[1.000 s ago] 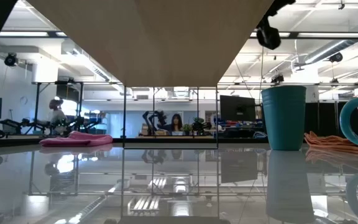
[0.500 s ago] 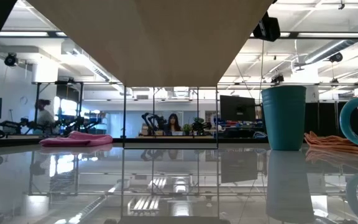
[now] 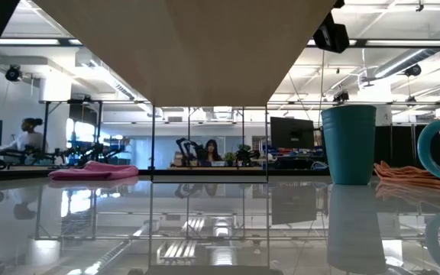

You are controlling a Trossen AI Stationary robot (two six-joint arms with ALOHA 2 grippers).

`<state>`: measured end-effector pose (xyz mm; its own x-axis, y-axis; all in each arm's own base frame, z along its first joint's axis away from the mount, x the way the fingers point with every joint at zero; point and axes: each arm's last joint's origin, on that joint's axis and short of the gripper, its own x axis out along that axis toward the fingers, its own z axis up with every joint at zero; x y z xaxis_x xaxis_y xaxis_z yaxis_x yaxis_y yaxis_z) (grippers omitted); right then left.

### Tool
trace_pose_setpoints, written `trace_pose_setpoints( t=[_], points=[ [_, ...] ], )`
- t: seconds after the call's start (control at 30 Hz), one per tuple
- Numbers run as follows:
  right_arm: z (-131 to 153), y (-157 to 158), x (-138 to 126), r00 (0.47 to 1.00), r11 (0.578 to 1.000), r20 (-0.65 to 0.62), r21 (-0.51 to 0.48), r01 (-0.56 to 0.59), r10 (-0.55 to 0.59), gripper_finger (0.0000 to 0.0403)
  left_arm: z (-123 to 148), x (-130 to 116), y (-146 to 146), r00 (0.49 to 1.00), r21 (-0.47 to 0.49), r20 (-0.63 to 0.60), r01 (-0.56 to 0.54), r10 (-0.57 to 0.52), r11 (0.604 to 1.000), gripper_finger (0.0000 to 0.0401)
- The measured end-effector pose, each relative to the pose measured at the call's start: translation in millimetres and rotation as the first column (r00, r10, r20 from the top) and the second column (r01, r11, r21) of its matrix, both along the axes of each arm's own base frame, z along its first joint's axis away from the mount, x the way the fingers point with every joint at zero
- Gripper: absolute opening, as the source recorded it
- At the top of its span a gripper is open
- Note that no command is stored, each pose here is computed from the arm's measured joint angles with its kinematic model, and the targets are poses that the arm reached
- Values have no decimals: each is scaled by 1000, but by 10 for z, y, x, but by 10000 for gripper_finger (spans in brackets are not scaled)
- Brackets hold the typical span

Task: Stack small to large cups/mugs on shelf
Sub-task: Put the white mug on the shelf

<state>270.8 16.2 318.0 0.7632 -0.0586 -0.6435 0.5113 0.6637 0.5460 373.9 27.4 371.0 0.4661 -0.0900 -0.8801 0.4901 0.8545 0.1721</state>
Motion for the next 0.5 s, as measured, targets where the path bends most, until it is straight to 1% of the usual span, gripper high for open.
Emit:
trace_pose_setpoints(
  t=[0.1, 0.17, 0.33, 0.43, 0.5],
  points=[
    [-18, 0, -3, 1000, 1000, -15, -2, -1, 1, 24, 79, -23, -2, 999, 68, 22, -37, 36, 997, 116],
    [-19, 0, -6, 1000, 1000, -18, -2, -1, 1, 24, 160, -44, 2, 997, 89, 50, -56, 52, 994, 116],
    [-23, 0, 1, 1000, 1000, -18, -1, 1, -1, 23, 381, -149, -5, 984, 36, 113, -144, 139, 989, 116],
    [-59, 1, 37, 1000, 1000, -28, -1, 5, -5, 23, 445, -305, -18, 972, -15, 71, -221, 222, 975, 116],
    [-90, 0, 60, 999, 1000, -40, -7, 11, -12, 22, 422, -393, -24, 961, -36, 3, -276, 276, 961, 116]
  ],
)
